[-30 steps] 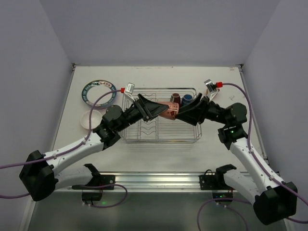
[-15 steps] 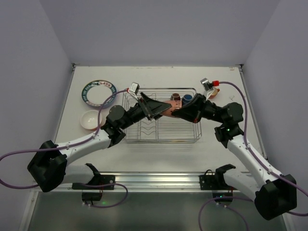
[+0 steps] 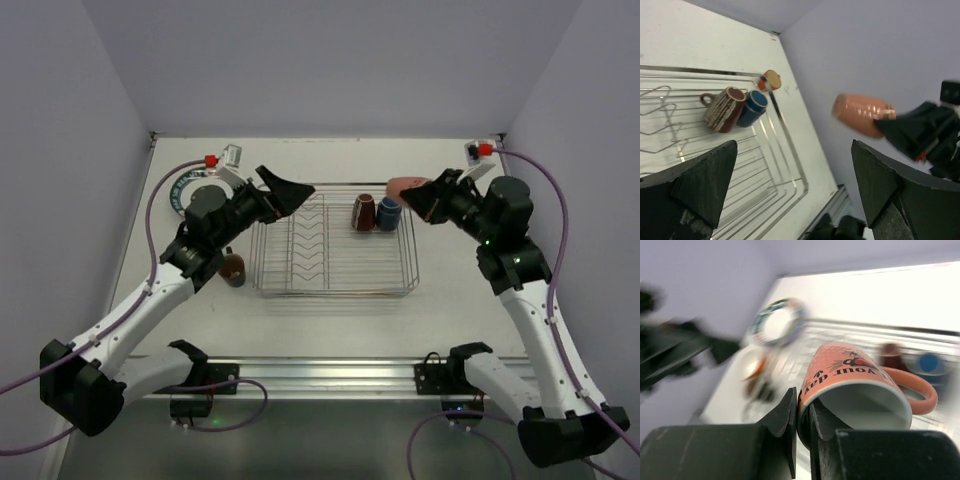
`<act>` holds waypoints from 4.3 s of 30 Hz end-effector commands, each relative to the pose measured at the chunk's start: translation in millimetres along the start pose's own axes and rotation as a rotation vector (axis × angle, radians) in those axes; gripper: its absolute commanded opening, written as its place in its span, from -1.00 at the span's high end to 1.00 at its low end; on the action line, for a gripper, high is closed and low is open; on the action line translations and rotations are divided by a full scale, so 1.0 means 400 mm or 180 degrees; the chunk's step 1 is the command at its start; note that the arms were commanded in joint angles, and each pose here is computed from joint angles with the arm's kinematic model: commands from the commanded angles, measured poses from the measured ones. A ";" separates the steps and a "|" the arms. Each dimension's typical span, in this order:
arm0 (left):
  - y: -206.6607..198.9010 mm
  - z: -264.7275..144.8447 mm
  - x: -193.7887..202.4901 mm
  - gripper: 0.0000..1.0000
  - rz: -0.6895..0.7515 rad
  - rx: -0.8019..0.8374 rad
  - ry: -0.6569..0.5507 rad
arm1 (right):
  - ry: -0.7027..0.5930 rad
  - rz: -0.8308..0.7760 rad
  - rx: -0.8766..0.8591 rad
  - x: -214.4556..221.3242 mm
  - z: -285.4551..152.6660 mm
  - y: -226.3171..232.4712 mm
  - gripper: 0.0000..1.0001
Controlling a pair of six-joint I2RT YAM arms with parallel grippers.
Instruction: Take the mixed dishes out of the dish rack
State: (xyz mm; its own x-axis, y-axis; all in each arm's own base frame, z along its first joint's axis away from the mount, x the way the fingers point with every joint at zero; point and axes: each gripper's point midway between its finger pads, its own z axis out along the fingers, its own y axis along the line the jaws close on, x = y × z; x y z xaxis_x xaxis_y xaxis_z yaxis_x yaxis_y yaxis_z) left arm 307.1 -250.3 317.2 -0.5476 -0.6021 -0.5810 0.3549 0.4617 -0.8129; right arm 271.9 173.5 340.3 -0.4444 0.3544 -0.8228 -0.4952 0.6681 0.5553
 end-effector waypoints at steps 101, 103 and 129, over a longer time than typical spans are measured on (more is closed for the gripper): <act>0.336 0.529 0.292 -0.90 0.1995 -0.2087 0.0656 | -0.0595 -0.0048 0.1388 0.058 -0.159 -0.245 -0.98; 0.345 0.529 0.296 -0.83 0.1998 -0.2107 0.0655 | -0.0576 -0.0049 0.1376 0.061 -0.158 -0.244 -0.98; 0.388 0.507 0.327 0.74 0.1868 -0.2209 0.0553 | -0.0533 -0.0112 0.1281 0.077 -0.148 -0.244 -0.98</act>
State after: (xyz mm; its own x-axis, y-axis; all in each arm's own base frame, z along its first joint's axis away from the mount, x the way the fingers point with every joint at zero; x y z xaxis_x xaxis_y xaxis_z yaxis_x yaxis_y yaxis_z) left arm 442.5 -400.5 89.4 -0.5898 -0.0086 -0.8075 0.1679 0.9768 -0.1330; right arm 259.7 78.2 259.3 -0.3246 0.4089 -0.8529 -0.1260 0.8750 0.4674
